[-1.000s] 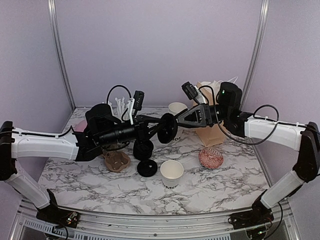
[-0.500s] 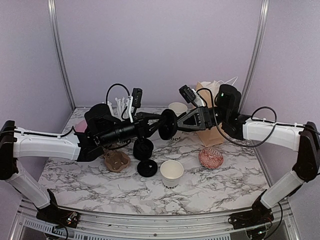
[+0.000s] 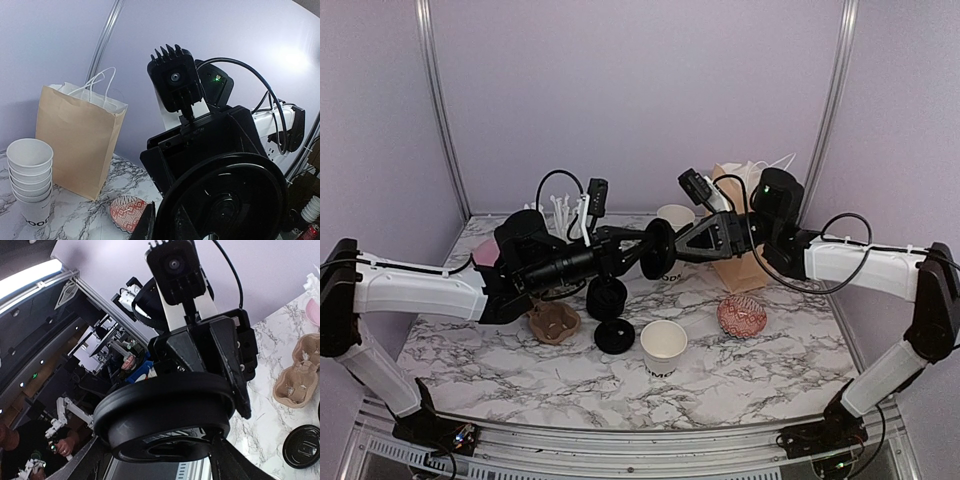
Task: Pack the takeout coffee
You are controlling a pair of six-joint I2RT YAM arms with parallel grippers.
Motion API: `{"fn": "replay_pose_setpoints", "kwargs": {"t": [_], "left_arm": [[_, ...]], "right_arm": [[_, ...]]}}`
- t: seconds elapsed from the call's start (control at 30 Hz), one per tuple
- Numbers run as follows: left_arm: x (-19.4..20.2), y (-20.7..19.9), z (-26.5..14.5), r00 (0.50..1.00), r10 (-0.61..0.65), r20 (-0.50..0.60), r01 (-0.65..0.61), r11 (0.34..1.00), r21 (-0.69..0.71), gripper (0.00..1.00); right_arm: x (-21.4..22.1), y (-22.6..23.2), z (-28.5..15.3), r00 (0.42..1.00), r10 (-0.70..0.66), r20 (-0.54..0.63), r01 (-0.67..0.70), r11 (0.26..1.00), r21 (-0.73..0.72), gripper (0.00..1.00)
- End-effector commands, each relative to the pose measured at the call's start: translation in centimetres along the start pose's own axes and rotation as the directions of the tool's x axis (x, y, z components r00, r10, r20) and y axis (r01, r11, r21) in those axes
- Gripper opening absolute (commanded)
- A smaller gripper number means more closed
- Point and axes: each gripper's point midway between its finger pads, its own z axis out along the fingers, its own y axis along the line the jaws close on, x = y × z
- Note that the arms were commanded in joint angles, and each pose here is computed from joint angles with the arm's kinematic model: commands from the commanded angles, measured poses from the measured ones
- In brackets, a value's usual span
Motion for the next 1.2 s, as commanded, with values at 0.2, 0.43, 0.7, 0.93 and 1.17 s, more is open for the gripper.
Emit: {"fn": "replay_pose_setpoints", "kwargs": {"t": [0.2, 0.43, 0.7, 0.93, 1.17], "left_arm": [[-1.6, -0.4, 0.9, 0.999, 0.006, 0.054, -0.007, 1.0, 0.013, 0.2], [-1.3, 1.2, -0.9, 0.997, 0.028, 0.065, -0.022, 0.995, -0.097, 0.41], [1.8, 3.2, 0.5, 0.999, -0.041, -0.014, 0.039, 0.991, -0.132, 0.33], [3.2, 4.4, 1.0, 0.998, -0.057, -0.042, 0.049, 0.984, -0.173, 0.26], [3.7, 4.7, 1.3, 0.997, -0.045, -0.062, 0.033, 0.983, -0.179, 0.12]], "right_arm": [[-0.2, 0.2, 0.2, 0.999, -0.041, -0.006, 0.041, 0.999, -0.016, 0.56], [-0.9, -0.6, -1.4, 0.996, -0.081, 0.023, 0.079, 0.996, 0.044, 0.5], [-1.5, -2.9, -2.5, 0.996, -0.08, 0.05, 0.074, 0.992, 0.107, 0.5], [-1.4, -4.5, -3.3, 0.995, -0.079, 0.053, 0.068, 0.982, 0.174, 0.5], [-1.6, -5.0, -3.9, 0.994, -0.097, 0.05, 0.085, 0.973, 0.215, 0.51]]}}
